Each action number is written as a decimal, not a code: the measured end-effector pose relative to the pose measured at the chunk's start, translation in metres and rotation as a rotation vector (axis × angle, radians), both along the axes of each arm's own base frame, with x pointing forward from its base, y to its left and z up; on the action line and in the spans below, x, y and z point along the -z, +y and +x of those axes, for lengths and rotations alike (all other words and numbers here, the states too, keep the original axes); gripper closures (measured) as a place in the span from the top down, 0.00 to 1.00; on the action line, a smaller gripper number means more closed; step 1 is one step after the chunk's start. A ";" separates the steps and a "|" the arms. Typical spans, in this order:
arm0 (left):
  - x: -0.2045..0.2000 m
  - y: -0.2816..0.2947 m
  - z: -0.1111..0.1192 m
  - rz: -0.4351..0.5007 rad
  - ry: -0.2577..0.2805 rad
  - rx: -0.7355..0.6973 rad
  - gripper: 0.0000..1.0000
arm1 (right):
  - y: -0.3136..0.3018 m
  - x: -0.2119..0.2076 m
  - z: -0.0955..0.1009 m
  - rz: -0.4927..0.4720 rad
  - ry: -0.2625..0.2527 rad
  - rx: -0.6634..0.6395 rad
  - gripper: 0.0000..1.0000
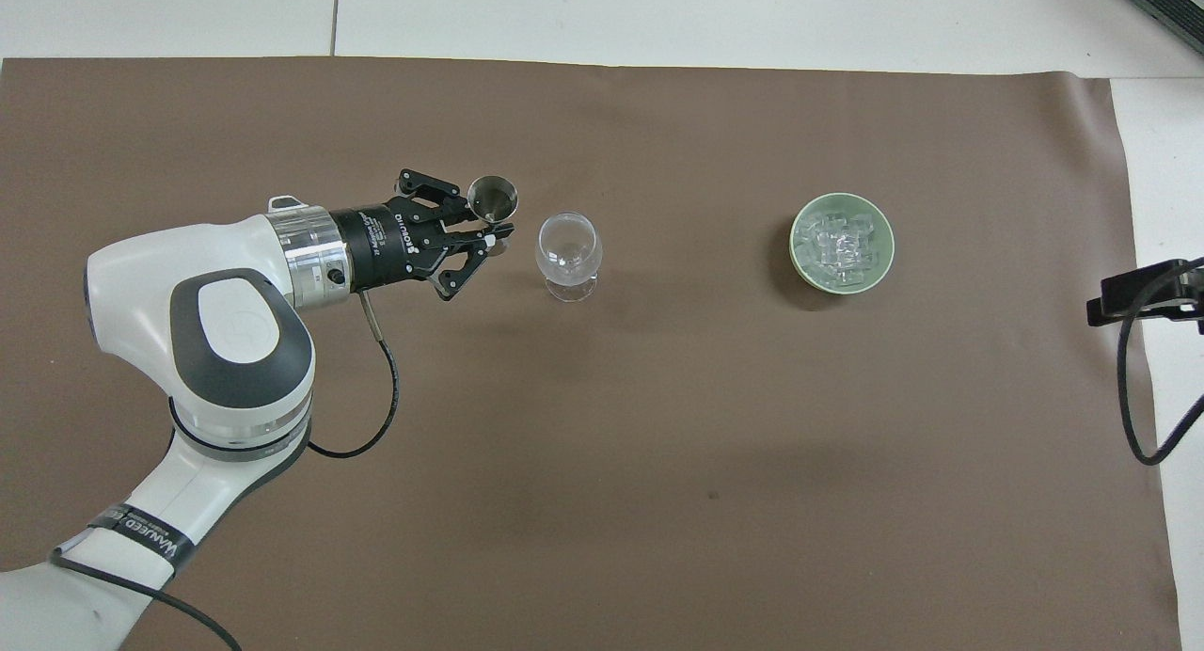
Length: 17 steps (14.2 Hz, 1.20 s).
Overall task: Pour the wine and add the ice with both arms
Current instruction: 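Lift the silver cup with the left gripper toward the clear glass, then tilt the silver cup over the clear glass with the left gripper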
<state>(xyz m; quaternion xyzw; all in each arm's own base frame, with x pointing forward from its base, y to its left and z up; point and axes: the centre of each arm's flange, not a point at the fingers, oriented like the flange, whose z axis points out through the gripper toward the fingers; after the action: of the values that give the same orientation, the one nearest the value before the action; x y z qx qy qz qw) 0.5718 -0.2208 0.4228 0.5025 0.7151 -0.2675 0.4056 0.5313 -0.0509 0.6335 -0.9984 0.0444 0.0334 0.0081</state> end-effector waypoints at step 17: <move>-0.006 -0.025 -0.008 0.155 -0.113 0.071 0.22 | 0.000 0.000 0.000 0.000 0.000 0.000 1.00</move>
<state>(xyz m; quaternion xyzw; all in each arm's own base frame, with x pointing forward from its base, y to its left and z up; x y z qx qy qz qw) 0.5642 -0.2460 0.4288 0.5716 0.6916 -0.1968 0.3952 0.5313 -0.0509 0.6335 -0.9984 0.0444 0.0334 0.0081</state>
